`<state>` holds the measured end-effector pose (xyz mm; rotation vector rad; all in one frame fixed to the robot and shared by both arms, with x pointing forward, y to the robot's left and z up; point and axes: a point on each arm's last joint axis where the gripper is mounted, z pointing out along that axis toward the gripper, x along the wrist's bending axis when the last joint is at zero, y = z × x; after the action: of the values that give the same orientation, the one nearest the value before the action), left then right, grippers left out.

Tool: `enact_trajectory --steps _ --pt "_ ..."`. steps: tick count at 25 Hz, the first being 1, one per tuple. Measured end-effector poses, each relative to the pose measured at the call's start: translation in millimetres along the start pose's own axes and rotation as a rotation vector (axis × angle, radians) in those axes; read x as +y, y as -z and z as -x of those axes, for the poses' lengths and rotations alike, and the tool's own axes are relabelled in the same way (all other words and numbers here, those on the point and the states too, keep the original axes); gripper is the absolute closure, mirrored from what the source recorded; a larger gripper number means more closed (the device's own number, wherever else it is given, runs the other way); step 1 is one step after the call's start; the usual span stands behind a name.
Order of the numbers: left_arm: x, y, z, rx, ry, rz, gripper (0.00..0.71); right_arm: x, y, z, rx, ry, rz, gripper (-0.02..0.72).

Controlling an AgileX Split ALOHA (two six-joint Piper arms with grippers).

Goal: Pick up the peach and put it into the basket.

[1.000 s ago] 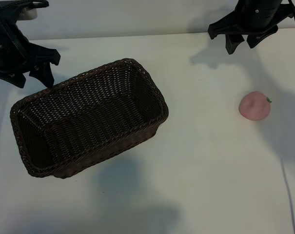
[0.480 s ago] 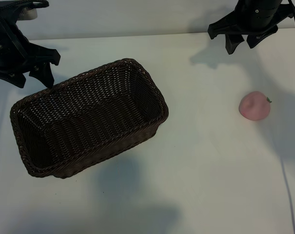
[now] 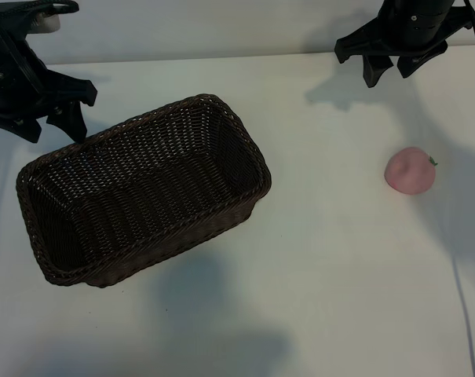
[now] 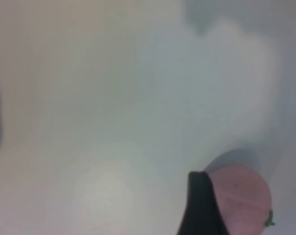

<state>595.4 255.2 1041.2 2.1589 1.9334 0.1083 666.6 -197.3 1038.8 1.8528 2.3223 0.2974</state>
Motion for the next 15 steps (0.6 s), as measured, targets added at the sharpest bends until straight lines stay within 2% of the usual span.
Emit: enact_trajectory --steps 9,15 --pt "1 0 0.1 -0.001 0.005 0.009 0.118 0 0 0 0.000 0.000 -0.001 0.220" --pt "-11 4 0.5 -0.001 0.076 -0.013 0.118 0 0 0 0.000 0.000 -0.001 0.220"
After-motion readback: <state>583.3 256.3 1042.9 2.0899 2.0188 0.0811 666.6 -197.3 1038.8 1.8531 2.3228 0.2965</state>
